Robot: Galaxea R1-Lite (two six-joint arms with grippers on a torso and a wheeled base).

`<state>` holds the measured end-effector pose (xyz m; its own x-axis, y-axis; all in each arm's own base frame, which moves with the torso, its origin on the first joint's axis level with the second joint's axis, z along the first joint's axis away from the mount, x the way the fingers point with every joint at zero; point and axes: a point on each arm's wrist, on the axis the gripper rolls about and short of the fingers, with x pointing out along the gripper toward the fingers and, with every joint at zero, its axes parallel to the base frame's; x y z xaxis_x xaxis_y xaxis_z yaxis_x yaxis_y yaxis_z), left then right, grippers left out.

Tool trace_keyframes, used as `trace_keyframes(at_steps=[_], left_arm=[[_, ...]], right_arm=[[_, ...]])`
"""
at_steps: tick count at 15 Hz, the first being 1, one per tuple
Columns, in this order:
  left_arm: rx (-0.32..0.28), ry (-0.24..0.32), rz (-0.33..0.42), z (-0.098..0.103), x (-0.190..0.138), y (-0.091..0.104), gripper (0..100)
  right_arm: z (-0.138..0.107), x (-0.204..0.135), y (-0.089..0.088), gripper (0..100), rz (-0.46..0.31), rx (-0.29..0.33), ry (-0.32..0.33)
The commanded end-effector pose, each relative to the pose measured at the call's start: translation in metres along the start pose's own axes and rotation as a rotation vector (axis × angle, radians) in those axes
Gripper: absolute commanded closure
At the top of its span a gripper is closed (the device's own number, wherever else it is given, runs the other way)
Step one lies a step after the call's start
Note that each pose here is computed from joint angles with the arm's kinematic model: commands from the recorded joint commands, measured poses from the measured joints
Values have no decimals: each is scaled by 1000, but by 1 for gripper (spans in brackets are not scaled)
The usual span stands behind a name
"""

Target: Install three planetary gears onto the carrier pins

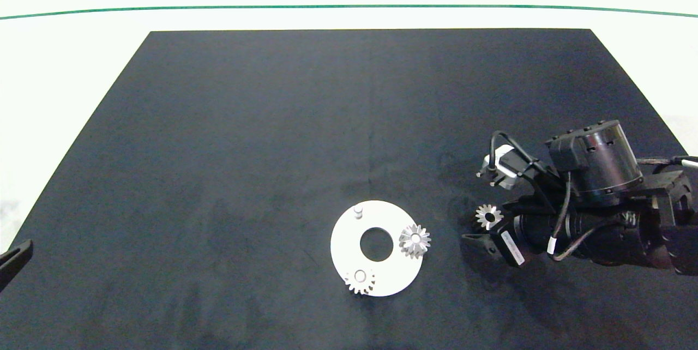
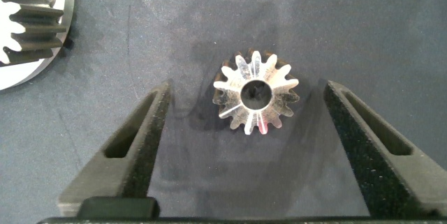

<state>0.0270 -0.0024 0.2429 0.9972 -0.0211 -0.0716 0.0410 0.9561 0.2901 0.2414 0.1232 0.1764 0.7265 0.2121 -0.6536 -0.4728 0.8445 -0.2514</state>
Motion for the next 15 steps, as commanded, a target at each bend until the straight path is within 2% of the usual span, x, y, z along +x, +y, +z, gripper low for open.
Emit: trace_keyframes(at_steps=[1, 15], left_arm=[[1, 2, 2, 0, 0, 0, 0], [3, 4, 8, 0, 0, 0, 0]], right_arm=[[1, 0, 0, 18, 2, -2, -3], [2, 1, -4, 45, 11, 9, -9]])
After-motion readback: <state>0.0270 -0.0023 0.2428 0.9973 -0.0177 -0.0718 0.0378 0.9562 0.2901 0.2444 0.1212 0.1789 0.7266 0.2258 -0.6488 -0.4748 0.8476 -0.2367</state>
